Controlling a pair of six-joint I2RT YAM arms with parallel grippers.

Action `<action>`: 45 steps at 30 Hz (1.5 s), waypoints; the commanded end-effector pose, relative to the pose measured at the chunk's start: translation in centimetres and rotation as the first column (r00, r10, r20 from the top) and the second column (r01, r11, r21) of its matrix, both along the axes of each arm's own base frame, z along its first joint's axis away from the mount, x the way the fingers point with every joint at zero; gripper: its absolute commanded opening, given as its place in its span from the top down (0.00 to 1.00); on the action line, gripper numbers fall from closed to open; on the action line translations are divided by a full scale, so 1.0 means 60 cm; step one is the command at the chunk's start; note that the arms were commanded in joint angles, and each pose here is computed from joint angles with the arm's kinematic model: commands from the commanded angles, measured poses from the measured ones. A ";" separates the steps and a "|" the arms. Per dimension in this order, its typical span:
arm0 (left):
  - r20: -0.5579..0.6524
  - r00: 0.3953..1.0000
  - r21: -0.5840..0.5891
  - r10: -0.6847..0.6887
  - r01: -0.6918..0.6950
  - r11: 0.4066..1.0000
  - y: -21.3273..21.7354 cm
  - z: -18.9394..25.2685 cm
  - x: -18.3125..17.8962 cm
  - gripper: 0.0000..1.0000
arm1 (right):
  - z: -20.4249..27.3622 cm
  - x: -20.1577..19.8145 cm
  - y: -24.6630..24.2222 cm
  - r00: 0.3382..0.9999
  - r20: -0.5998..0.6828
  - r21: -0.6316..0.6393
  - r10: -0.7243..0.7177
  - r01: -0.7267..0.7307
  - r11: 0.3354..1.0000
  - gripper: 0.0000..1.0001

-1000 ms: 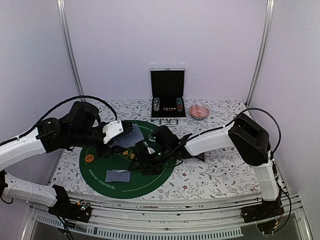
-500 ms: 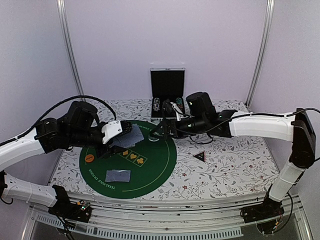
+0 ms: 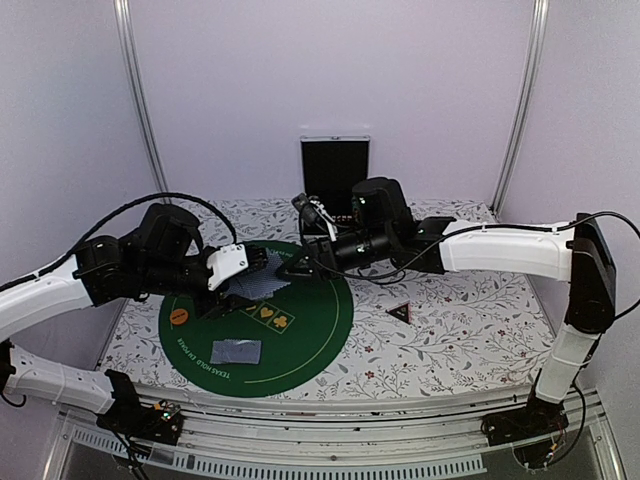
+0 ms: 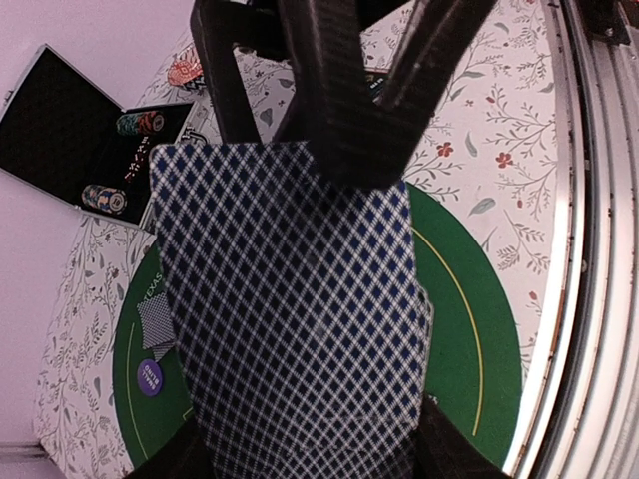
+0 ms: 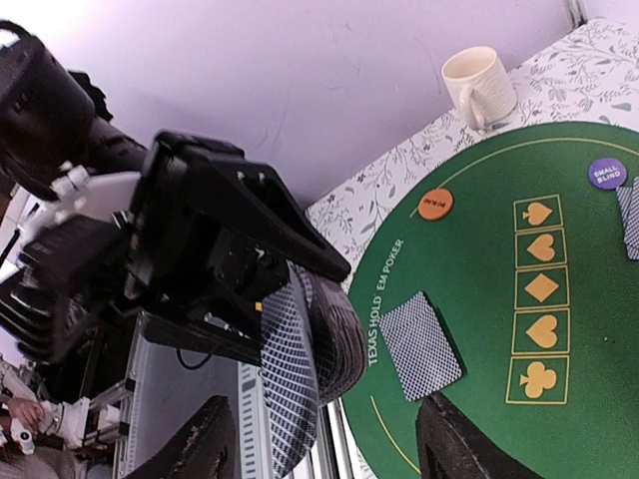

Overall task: Distribute texas hold em gaming equipment
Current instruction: Pick up the poker card from the face-down deck piles, then place the face-down deck piles on the poker table mat.

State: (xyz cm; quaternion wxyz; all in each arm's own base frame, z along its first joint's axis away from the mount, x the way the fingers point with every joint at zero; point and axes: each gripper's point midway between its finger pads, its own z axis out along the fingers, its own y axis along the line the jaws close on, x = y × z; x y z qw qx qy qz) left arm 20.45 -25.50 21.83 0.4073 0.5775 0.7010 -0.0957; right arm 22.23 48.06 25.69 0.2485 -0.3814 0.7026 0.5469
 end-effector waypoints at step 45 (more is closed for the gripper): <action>-0.286 0.947 0.005 -0.144 0.151 0.988 -0.174 -0.226 -0.018 0.49 | 0.077 0.061 -0.225 0.915 0.118 -0.015 -0.387 0.391 0.920 0.98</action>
